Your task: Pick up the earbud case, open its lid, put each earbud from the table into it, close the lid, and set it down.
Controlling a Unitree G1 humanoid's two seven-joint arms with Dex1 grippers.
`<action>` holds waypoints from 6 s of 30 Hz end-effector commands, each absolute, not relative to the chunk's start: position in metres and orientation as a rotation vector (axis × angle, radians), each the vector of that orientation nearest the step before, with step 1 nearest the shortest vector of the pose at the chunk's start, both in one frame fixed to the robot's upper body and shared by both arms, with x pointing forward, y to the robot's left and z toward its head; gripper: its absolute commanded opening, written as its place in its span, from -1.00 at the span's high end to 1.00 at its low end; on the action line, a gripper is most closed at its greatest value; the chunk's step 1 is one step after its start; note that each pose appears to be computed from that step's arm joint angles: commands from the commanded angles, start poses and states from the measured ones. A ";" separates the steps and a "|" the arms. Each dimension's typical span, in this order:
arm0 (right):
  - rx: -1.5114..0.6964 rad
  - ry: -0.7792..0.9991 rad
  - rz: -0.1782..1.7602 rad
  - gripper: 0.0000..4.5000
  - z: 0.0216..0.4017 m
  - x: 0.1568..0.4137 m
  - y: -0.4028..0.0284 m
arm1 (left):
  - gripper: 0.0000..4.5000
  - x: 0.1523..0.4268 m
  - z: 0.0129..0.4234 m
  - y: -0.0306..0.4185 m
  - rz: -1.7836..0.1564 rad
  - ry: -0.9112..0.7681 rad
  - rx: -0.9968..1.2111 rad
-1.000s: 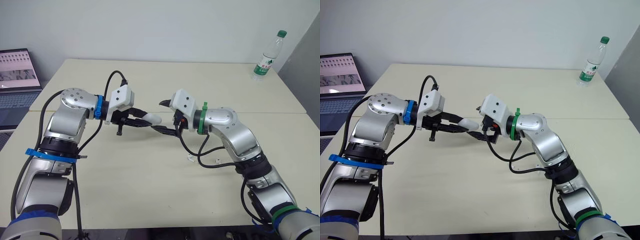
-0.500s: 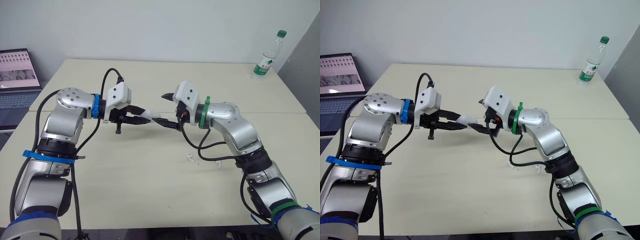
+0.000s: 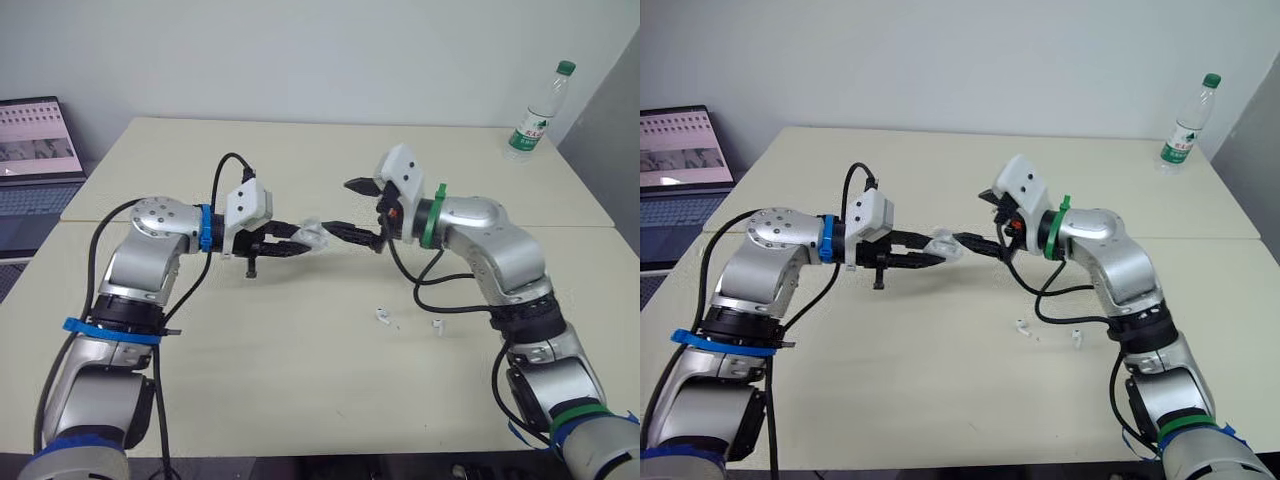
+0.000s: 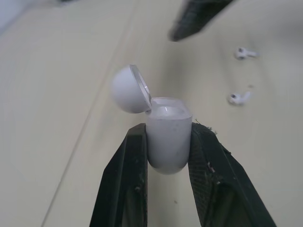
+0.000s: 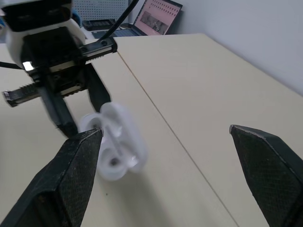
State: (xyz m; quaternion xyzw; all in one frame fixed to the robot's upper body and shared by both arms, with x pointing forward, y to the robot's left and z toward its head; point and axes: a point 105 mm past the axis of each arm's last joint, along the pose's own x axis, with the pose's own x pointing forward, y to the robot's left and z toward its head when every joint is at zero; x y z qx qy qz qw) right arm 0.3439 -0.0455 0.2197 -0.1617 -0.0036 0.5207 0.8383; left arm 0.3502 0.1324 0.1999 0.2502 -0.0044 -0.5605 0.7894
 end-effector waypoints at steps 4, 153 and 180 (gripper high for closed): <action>-0.386 0.221 1.100 -0.99 0.168 0.320 -0.088 | 0.65 0.364 0.220 0.135 -0.886 -0.240 0.397; 0.260 -0.196 0.994 0.80 0.281 0.337 -0.023 | 0.65 0.344 0.214 0.097 -0.573 -0.463 0.126; 0.188 -0.193 0.952 0.80 0.264 0.337 -0.003 | 0.65 0.341 0.223 0.091 -0.598 -0.504 0.136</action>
